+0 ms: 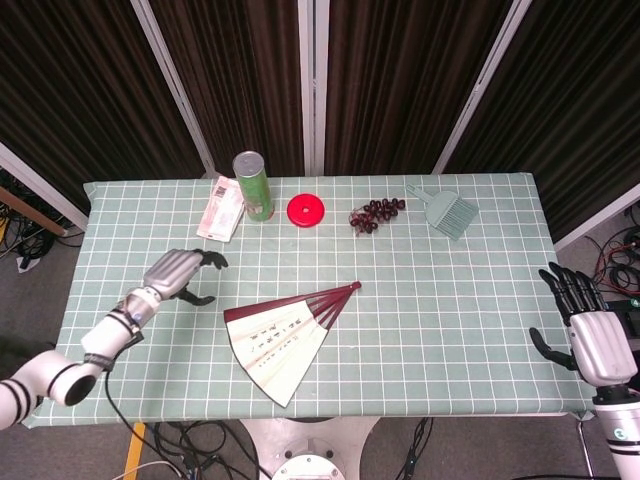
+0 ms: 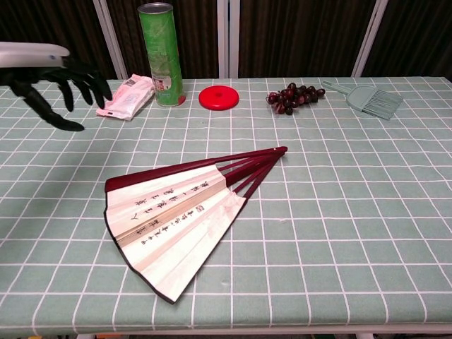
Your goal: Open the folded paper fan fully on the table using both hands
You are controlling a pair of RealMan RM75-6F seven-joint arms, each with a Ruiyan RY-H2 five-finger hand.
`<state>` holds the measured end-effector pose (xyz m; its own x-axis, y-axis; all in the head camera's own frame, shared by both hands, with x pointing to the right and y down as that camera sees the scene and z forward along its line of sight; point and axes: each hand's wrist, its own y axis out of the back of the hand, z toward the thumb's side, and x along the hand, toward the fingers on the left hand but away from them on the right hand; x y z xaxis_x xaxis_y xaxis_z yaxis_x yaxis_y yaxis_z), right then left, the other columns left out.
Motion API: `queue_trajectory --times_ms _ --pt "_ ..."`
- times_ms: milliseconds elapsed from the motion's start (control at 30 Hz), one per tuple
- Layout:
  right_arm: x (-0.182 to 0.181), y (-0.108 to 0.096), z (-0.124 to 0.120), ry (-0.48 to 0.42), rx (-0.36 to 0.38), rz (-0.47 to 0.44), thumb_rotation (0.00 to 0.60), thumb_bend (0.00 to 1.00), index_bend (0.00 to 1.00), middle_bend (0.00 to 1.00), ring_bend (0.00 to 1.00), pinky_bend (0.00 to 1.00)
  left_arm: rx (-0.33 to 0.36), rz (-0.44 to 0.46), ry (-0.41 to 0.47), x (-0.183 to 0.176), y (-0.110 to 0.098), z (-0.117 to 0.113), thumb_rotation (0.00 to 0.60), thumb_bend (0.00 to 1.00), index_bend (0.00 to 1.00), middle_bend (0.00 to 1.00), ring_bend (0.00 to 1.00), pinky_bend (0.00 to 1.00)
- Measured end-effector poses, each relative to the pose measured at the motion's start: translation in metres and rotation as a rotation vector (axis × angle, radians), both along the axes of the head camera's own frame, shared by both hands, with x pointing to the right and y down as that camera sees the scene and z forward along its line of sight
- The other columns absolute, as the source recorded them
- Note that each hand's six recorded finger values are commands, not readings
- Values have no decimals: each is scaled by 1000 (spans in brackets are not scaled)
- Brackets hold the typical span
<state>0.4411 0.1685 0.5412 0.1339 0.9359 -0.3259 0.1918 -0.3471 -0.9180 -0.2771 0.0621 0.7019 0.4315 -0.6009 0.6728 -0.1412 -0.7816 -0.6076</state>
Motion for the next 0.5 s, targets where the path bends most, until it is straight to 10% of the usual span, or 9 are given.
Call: queue_trajectory --times_ms 500 --pt "11 2 6 19 -25 37 600 266 0 0 0 0 -128 66 6 104 -6 56 600 239 300 357 363 483"
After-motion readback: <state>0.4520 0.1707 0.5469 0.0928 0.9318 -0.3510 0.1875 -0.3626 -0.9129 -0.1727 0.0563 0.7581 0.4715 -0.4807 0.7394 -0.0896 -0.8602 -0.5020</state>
